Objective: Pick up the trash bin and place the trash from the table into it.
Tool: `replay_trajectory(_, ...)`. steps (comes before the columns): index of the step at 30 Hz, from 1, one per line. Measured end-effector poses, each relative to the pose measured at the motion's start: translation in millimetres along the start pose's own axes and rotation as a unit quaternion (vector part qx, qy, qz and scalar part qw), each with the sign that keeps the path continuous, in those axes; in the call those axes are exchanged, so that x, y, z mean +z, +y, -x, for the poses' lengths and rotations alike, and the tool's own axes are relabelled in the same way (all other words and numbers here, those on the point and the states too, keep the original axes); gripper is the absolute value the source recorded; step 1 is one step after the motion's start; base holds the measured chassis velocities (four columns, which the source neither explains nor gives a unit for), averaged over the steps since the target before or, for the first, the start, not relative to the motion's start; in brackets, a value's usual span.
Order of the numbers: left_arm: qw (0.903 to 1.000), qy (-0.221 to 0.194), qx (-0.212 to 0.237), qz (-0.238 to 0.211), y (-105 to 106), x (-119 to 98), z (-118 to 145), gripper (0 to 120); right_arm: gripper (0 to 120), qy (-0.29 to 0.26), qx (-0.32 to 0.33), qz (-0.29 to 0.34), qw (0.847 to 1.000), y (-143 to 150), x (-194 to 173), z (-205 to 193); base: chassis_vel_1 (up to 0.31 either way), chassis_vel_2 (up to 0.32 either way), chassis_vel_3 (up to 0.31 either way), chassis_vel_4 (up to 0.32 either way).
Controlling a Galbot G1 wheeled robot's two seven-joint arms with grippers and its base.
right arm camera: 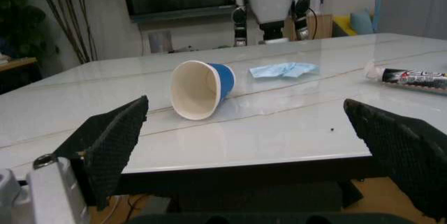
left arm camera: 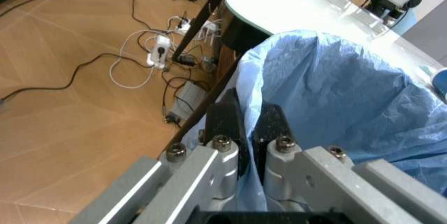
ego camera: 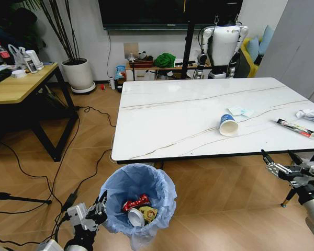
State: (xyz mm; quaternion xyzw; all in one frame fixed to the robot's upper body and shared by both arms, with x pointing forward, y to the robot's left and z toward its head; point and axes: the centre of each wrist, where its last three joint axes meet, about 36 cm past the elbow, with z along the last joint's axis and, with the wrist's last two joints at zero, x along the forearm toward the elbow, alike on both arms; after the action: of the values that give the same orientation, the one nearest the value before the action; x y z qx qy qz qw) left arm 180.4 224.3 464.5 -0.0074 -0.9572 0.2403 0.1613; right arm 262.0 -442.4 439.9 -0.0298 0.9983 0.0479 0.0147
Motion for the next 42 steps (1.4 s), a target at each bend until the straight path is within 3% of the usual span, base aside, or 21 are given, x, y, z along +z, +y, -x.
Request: replay_trajectory(42,1.0000,0.000,-0.002,-0.003,-2,3,-1,0,100,0.000,0.011,0.015,1.000,0,14,-9,-0.008,-0.009,0.008,0.011)
